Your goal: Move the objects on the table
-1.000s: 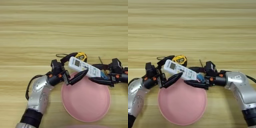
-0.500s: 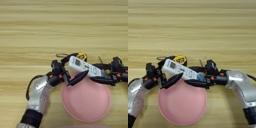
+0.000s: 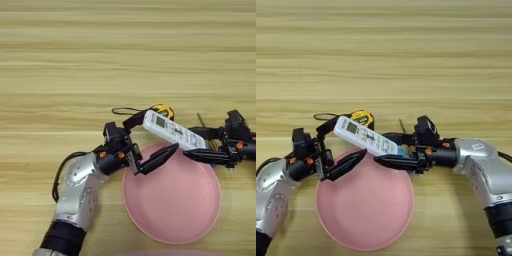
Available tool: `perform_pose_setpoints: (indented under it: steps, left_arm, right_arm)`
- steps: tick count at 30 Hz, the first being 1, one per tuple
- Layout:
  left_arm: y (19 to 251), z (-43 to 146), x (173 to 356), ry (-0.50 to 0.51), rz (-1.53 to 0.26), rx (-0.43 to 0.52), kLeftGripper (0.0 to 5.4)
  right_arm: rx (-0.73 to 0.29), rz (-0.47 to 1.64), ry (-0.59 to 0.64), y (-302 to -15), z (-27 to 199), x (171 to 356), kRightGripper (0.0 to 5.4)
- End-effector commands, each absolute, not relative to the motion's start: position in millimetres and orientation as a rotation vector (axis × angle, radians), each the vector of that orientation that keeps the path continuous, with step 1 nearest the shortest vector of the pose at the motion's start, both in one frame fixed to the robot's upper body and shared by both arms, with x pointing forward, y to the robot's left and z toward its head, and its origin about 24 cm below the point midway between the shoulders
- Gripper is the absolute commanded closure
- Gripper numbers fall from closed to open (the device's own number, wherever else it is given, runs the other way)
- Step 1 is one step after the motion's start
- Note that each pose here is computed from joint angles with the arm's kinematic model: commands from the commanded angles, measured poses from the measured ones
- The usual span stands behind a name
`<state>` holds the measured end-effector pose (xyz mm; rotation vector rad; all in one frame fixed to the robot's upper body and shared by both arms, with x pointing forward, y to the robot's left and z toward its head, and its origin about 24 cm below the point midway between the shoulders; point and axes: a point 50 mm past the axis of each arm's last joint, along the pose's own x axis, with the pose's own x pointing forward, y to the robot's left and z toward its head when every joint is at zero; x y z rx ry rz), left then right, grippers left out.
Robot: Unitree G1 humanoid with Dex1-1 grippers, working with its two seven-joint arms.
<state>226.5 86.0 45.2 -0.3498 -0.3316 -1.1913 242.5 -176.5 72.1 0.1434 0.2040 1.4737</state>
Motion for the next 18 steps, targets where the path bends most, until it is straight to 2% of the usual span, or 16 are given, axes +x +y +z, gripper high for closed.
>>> perform_pose_setpoints:
  steps: [1, 4, 5, 18]
  left_arm:
    - [84, 48.5, 225.8, -0.352, -1.203, -0.34, 0.0]
    - [84, 48.8, 226.0, -0.355, -1.203, -0.342, 0.0]
    - [84, 48.8, 226.0, -0.355, -1.203, -0.342, 0.29]
    - [83, 47.6, 225.7, -0.348, -1.218, -0.347, 1.59]
  right_arm:
    - [0.117, 1.518, 0.244, -176, 71, 240.7, 2.48]
    - [0.108, 1.546, 0.271, -173, 67, 236.8, 2.48]
    - [0.108, 1.552, 0.276, -173, 66, 236.0, 2.48]
    - [0.178, 1.576, 0.227, -174, 81, 238.9, 2.48]
